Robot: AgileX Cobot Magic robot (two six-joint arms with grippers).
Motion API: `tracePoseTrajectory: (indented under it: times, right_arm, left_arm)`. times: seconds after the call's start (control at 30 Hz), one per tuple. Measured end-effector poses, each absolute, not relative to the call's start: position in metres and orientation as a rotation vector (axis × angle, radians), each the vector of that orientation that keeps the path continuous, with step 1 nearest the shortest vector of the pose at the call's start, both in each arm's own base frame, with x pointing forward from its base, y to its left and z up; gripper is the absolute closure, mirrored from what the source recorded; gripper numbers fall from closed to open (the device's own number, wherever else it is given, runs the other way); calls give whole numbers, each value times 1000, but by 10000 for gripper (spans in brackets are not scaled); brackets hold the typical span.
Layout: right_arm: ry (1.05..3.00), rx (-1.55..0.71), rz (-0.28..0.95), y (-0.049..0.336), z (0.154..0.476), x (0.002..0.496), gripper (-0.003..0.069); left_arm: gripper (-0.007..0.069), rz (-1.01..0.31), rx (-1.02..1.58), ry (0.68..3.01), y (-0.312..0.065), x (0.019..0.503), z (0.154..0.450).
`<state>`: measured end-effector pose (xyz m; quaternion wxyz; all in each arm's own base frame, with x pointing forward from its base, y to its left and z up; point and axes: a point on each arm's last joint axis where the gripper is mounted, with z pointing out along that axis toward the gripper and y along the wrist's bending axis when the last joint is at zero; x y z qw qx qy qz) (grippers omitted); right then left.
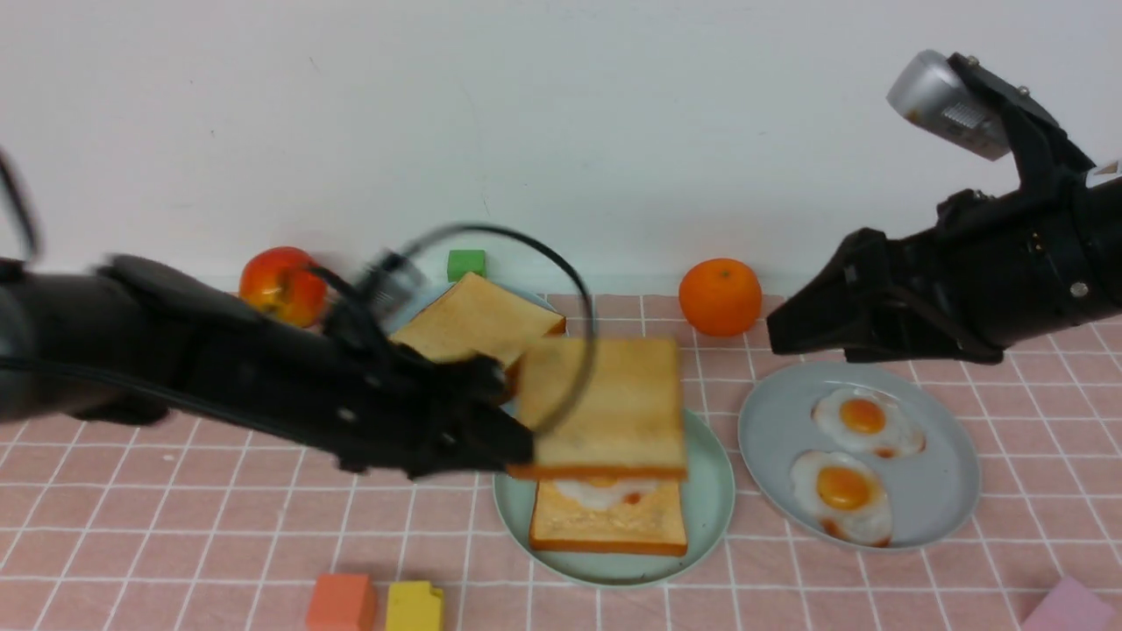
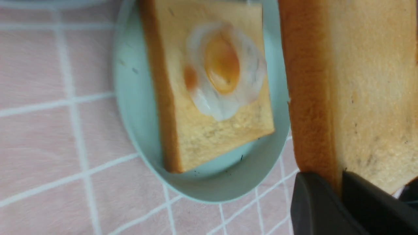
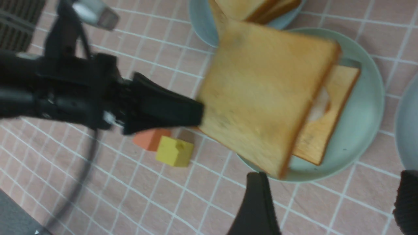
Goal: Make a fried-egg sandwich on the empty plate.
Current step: Use the left arm to place a slice of bread on the fried egg in the middle
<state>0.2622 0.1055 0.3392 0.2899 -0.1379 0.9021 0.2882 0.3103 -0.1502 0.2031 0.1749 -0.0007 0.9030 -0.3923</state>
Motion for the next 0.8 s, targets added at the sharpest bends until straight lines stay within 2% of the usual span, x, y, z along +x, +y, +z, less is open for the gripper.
tracePoseTrajectory:
  times: [0.27,0.53,0.8]
  right_arm:
    - [2386,-408,743,102,350,250,112]
    - [2378,-423,745,101,355,244,112]
    - [2379,-421,746,101,355,244,112]
  left_arm:
    - [529,-973,-89,2564,-158,320,178]
    - [529,-1006,-57,2580,-162,323,165]
    - [529,-975,-39,2551,-162,326,164]
